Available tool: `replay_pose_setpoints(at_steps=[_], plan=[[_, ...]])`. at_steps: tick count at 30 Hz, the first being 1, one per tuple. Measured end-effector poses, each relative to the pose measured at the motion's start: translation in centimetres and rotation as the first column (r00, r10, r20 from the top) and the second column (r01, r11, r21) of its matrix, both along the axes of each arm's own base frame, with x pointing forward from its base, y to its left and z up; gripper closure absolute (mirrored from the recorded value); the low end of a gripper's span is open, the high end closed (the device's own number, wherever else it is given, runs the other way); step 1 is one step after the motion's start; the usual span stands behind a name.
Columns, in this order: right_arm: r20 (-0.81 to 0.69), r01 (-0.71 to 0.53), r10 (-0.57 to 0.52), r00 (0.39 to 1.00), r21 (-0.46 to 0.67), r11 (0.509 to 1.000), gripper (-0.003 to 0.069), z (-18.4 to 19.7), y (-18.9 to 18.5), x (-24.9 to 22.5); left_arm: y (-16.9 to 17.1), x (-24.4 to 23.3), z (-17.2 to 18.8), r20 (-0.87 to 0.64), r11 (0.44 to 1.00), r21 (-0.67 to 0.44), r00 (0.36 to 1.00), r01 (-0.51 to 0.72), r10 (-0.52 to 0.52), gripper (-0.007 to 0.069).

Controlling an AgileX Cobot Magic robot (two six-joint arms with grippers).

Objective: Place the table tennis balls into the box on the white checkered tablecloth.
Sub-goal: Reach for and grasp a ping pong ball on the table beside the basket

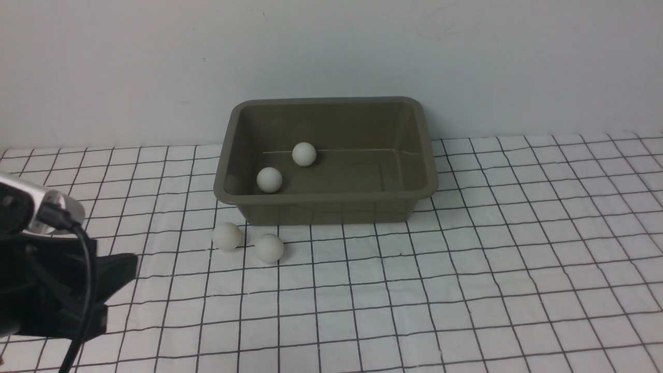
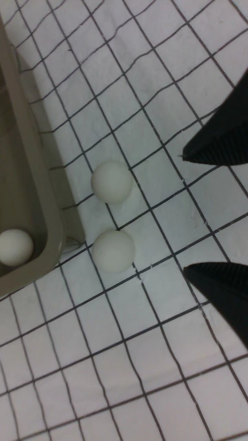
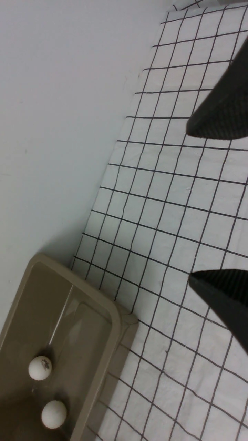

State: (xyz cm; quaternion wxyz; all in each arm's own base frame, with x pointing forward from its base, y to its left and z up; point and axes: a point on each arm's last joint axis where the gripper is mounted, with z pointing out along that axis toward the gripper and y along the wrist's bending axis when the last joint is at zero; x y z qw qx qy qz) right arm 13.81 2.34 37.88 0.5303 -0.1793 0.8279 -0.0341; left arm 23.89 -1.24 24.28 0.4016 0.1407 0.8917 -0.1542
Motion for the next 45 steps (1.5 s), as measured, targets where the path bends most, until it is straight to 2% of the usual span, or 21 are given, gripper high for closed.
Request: replay_pose_setpoints(at_steps=[7,14,24,30,39,41,43,45], plan=[[0.001,-0.004,0.004,1.000,0.016,1.000,0.0197,0.0,0.1,0.0,0.6,6.2,-2.5,-0.089,0.999,-0.019,0.995,0.037,-0.038,0.0273],[-0.002,-0.004,0.004,1.000,0.018,1.000,0.0197,-0.1,0.1,-0.1,0.7,10.1,-5.2,-0.158,0.994,-0.053,0.983,0.090,-0.098,0.0270],[-0.003,-0.004,0.004,1.000,0.017,1.000,0.0197,-0.1,0.1,0.0,0.6,12.7,-7.8,-0.189,0.987,-0.083,0.970,0.138,-0.152,0.0179],[0.001,-0.004,0.004,1.000,0.018,1.000,0.0197,-0.1,0.1,0.0,-1.1,13.2,-8.8,-0.146,0.975,-0.055,0.964,0.215,-0.221,0.0175],[0.001,-0.004,0.004,1.000,0.018,1.000,0.0197,-0.1,0.1,0.0,-1.9,13.8,-11.6,-0.184,0.980,0.000,0.963,0.200,-0.197,0.0175],[0.001,-0.004,0.004,1.000,0.018,1.000,0.0197,-0.1,0.1,0.0,-1.9,13.9,-12.0,-0.182,0.980,0.003,0.964,0.198,-0.194,0.0190],[0.001,-0.004,0.004,1.000,0.018,1.000,0.0197,-0.1,0.1,0.0,-1.8,14.0,-12.0,-0.174,0.982,0.011,0.968,0.187,-0.182,0.0259],[0.001,-0.005,0.005,1.000,0.017,1.000,0.0197,-0.1,0.1,0.0,-1.8,14.0,-11.9,-0.171,0.983,0.014,0.969,0.185,-0.180,0.0276]])
